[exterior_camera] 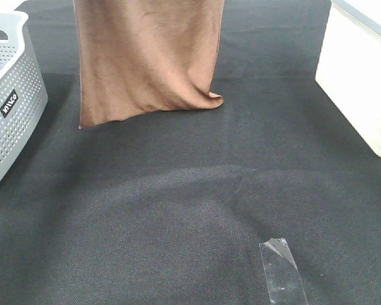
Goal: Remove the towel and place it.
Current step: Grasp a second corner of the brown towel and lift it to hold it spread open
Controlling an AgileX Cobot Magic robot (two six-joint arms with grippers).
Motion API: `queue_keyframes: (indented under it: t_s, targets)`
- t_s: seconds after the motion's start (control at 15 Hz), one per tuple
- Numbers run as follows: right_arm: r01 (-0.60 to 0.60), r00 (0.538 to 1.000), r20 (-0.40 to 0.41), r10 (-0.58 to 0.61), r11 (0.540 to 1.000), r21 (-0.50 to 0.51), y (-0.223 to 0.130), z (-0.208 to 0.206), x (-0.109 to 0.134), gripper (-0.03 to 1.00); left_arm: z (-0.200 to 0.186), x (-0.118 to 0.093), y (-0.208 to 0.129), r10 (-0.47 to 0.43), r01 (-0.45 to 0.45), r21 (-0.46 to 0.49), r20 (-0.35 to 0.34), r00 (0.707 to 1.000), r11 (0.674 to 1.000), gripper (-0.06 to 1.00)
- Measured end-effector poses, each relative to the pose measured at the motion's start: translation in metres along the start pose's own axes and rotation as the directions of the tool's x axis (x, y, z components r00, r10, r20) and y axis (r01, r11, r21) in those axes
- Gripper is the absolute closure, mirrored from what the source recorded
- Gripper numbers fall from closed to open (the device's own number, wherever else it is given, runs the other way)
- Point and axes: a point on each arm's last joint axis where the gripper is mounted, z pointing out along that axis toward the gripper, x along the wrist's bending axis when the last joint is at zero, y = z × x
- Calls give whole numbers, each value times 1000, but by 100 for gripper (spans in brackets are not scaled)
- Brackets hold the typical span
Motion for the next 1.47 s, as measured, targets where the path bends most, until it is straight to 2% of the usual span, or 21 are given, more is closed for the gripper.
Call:
queue_keyframes:
  t_s: [0.2,0.4,0.8,1.13,1.47]
  targets:
    - [14,1000,-7,-14,1000,7,-4,7,5,97,9,-6,-14,4,-4,6,-4,1000,1000,94]
    - [58,990,135,-39,989,-138,-5,19,-8,97,23,-10,-33,14,-14,4,-29,999,1000,94]
    - [51,969,245,16,963,-264,-25,44,-12,97,57,-16,-52,1,-8,-64,-111,994,998,94]
    - [7,955,281,91,944,-330,-33,51,-18,97,71,-16,-60,0,-10,-68,-150,989,998,94]
    - [-27,958,264,112,953,-303,-39,52,-21,97,72,-22,-67,22,-22,0,-103,994,1000,94]
